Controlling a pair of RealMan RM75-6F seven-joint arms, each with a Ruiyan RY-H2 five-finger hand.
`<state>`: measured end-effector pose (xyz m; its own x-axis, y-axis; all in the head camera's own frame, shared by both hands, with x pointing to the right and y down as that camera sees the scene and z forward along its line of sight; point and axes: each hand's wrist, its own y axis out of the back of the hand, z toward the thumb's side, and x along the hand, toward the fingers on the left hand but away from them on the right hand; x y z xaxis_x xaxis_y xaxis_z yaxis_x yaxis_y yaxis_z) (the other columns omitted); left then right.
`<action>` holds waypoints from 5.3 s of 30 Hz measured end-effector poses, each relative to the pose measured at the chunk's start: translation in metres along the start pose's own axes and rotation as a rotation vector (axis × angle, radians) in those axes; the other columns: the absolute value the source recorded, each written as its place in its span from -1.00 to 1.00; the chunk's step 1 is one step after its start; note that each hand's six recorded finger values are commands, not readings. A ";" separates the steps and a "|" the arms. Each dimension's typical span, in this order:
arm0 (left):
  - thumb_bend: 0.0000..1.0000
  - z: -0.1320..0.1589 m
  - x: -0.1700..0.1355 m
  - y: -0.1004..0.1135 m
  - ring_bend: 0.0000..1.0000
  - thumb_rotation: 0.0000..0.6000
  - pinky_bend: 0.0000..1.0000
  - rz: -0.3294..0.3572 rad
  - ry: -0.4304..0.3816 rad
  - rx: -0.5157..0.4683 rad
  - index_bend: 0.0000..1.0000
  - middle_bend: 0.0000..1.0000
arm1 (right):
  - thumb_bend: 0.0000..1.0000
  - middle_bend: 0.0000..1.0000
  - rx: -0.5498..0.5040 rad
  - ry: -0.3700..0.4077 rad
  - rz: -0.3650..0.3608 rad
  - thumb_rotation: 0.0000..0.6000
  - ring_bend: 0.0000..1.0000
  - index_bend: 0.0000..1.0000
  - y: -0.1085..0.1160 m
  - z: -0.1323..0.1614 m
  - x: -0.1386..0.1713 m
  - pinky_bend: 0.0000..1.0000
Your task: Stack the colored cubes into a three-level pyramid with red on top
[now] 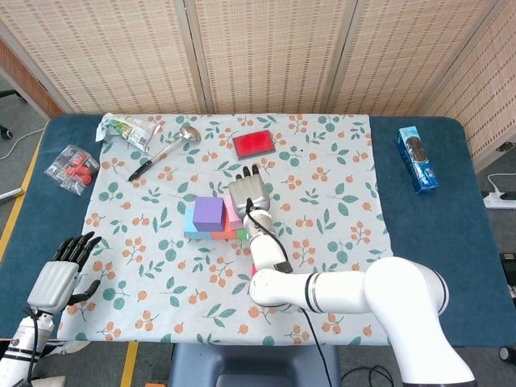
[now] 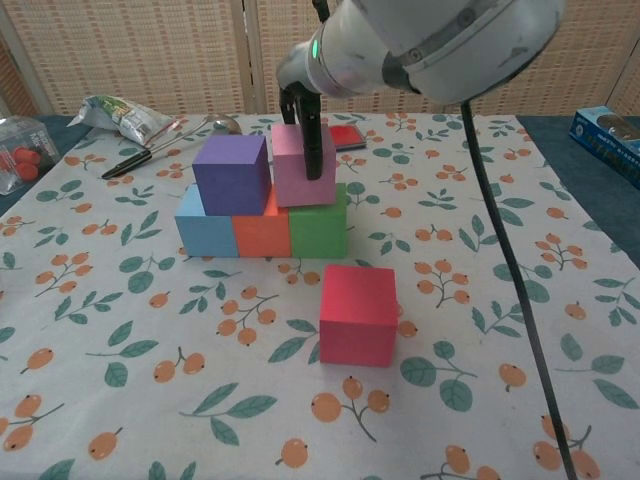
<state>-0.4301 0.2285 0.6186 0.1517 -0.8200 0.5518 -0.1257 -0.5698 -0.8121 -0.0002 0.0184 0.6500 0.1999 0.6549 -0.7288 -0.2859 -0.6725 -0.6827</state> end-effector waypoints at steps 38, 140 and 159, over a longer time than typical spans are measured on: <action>-0.28 -0.008 -0.009 -0.001 -1.00 1.00 -0.89 -0.008 0.031 -0.007 -1.00 -1.00 | -1.00 -0.70 -0.054 0.128 -0.039 1.00 -1.00 -0.49 0.007 -0.005 0.013 -1.00; -0.28 -0.018 -0.014 -0.009 -1.00 1.00 -0.89 -0.032 0.072 -0.018 -1.00 -1.00 | -1.00 -0.73 -0.091 0.202 -0.056 1.00 -1.00 -0.54 -0.020 -0.005 -0.007 -1.00; -0.28 -0.018 -0.015 -0.009 -1.00 1.00 -0.89 -0.039 0.075 -0.015 -1.00 -1.00 | -1.00 -0.82 -0.098 0.197 -0.049 1.00 -1.00 -1.00 -0.016 -0.010 -0.001 -1.00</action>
<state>-0.4486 0.2449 0.6213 0.0834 -0.7989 0.5957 -0.1358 -0.6013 -0.7874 0.0137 0.0257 0.6611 0.3931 0.6143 -0.6842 -0.1805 -0.6781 -0.7125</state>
